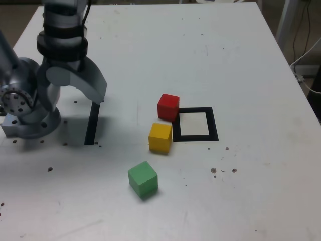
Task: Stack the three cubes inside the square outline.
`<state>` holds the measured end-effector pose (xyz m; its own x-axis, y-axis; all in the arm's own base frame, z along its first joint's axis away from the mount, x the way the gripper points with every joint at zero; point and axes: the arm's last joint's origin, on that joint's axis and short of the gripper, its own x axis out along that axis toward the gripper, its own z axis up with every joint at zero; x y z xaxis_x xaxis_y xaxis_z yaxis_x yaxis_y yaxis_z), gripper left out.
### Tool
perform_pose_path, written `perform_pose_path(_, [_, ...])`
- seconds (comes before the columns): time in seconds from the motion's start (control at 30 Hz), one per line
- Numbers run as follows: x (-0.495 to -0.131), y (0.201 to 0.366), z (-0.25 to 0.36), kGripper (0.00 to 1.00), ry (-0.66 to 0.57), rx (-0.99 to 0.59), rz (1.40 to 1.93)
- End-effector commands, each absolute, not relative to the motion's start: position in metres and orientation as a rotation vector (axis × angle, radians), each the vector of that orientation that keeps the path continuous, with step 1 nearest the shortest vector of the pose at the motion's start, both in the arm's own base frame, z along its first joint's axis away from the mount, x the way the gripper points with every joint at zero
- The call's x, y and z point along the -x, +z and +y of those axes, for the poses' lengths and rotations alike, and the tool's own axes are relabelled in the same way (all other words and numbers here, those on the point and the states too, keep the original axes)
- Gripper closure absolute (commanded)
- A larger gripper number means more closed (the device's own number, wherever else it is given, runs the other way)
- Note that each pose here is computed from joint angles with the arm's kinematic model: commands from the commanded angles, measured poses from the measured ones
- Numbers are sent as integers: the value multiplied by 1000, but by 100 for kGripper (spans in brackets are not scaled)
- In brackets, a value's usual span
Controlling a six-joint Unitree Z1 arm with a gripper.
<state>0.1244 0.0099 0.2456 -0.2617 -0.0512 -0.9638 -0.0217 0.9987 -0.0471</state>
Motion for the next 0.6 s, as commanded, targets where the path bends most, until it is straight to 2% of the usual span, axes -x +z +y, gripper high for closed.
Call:
perform_pose_path(0.0, [-132, 247, 11, 0, -23, 44, 1846])
perform_pose_path(0.27, [-169, 249, 13, 0, -41, -31, 1858])
perform_pose_path(0.57, [-213, 253, 6, 0, -85, -163, 1828])
